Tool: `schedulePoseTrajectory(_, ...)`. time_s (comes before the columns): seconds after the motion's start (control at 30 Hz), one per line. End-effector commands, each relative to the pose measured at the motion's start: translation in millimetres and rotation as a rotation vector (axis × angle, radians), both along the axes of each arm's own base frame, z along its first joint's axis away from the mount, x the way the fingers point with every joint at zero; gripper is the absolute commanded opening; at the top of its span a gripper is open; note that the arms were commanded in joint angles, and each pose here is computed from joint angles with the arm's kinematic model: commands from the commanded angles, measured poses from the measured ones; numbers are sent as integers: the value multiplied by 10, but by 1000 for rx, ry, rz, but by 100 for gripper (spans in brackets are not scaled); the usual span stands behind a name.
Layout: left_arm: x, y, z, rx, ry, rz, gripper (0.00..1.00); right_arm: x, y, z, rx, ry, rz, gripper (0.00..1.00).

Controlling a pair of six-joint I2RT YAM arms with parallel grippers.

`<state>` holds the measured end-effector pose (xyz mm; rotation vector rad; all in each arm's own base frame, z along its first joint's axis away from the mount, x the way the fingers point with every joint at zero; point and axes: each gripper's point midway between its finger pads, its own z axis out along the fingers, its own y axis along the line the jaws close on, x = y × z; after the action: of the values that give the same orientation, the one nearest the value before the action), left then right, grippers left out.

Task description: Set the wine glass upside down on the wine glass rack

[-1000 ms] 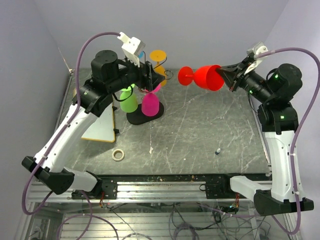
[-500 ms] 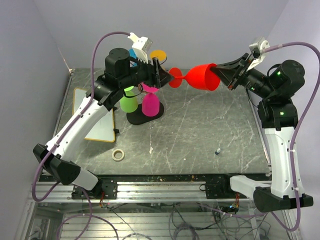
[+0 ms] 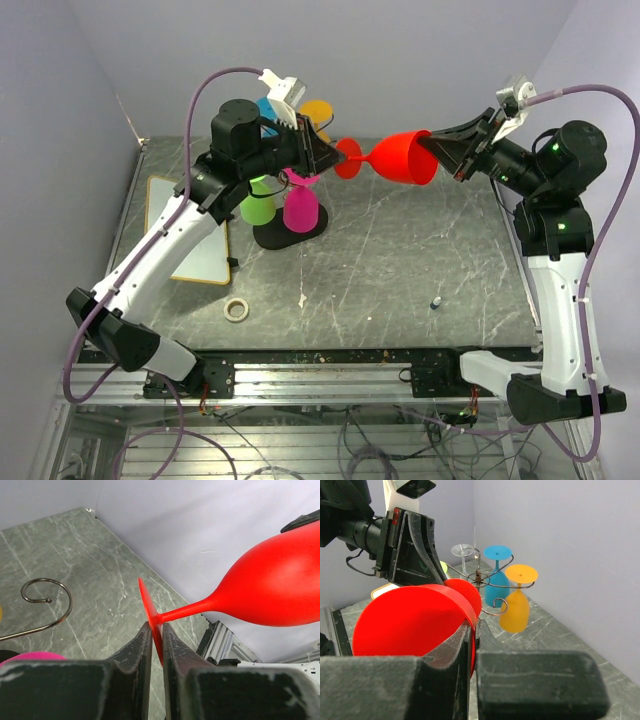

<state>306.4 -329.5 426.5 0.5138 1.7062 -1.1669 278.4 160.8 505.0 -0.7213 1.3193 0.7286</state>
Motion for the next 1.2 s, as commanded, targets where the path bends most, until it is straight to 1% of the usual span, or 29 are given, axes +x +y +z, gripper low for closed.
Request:
schedulePoseTrajectory(0.0,-132,9,133,-40,-23,-38,15,-51,5,95,13,-44,5,0)
schedulePoseTrajectory(0.07,-168,5,153,-53,-20,-55,8,-44,4,65,9,-43,2,0)
schedulePoseTrajectory(0.13,-198,14,167,-73,-6,-76,7,-32,-14,30,1,-44,-10,1)
schedulePoseTrajectory(0.17,-209,29,180,-85,2,-83,7,-25,-22,10,-7,-46,-16,3)
schedulePoseTrajectory(0.3,-154,162,223,-130,25,-66,7,-22,-68,-78,-52,-63,-44,23)
schedulePoseTrajectory(0.4,-83,306,278,-115,-22,-16,7,-44,-106,-154,-95,-71,-62,39)
schedulePoseTrajectory(0.5,-20,467,333,-84,-79,50,7,-47,-139,-253,-138,-75,-78,52)
schedulePoseTrajectory(0.67,41,742,429,-55,-147,141,7,-54,-194,-392,-200,-79,-99,65)
schedulePoseTrajectory(0.8,124,1009,448,-26,-186,234,7,-51,-246,-528,-257,-86,-118,74)
schedulePoseTrajectory(0.9,144,1264,480,-10,-233,311,7,-13,-328,-804,-319,-68,-153,80)
schedulePoseTrajectory(1.0,134,1492,559,69,-336,389,7,75,-403,-1181,-385,-42,-181,82)
schedulePoseTrajectory(1.1,167,1672,609,155,-388,472,7,166,-427,-1562,-427,3,-178,83)
schedulePoseTrajectory(1.17,194,1751,629,208,-421,503,7,215,-437,-1755,-425,30,-186,83)
